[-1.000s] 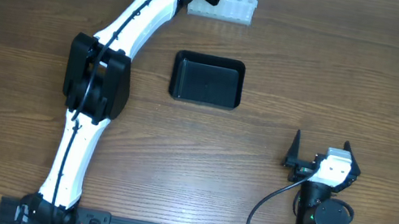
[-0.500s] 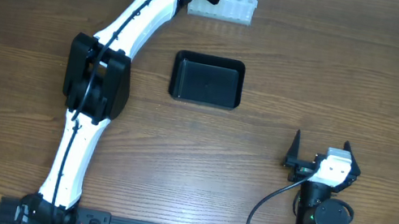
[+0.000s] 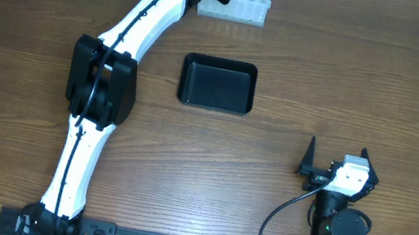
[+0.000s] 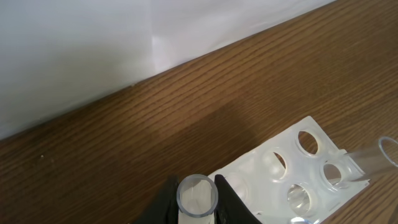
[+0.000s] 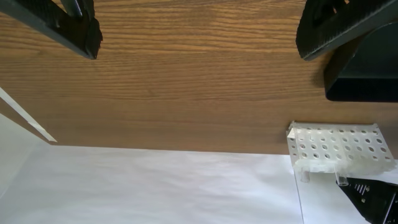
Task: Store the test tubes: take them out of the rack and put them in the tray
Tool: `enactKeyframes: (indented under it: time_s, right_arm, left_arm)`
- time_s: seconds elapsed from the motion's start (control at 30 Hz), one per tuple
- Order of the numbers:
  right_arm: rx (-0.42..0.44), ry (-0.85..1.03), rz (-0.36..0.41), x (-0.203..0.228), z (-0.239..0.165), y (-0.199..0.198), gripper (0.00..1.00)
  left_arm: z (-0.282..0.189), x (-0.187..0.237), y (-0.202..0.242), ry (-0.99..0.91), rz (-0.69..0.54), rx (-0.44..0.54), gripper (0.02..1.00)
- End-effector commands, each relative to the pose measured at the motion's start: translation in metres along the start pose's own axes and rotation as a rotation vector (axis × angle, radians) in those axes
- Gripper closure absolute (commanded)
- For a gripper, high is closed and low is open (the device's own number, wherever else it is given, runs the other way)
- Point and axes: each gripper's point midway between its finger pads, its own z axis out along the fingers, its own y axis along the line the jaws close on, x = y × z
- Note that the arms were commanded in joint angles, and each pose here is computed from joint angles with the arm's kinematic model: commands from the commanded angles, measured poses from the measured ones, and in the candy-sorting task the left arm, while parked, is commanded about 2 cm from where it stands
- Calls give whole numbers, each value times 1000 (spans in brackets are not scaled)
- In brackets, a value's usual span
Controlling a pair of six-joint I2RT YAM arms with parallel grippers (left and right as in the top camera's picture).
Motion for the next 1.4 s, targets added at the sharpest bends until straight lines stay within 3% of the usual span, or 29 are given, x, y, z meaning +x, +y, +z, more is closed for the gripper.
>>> enactKeyframes:
  time_s: [0.03, 0.3, 0.57, 0.73, 0.8, 0.9, 1.03, 1.13, 1.4]
  right_arm:
    - [0, 6, -5, 3, 0, 0, 9]
    - [0, 6, -5, 3, 0, 0, 7]
    - [0, 6, -5, 3, 0, 0, 7]
    - [0, 6, -5, 3, 0, 0, 7]
    - [-1, 6, -5, 3, 0, 0, 7]
    - [0, 6, -5, 3, 0, 0, 7]
    - [0, 6, -5, 3, 0, 0, 7]
    - [0, 6, -5, 3, 0, 0, 7]
    - [0, 6, -5, 3, 0, 0, 9]
  left_arm:
    - [3, -2, 0, -10, 5, -5, 844]
    - [-41, -51, 9, -102, 21, -96, 855]
    - [-145, -141, 1, -301, 79, -197, 858]
    - [-212, -174, -26, -375, 91, -179, 862]
    - [-227, -169, -38, -345, 76, -164, 862]
    - [-238, -148, -49, -254, -50, -180, 877]
    - [-234, -96, -63, -60, -222, -219, 901]
    - [-228, -36, -71, 145, -404, -317, 925]
    - [-220, 28, -90, 382, -457, -385, 934]
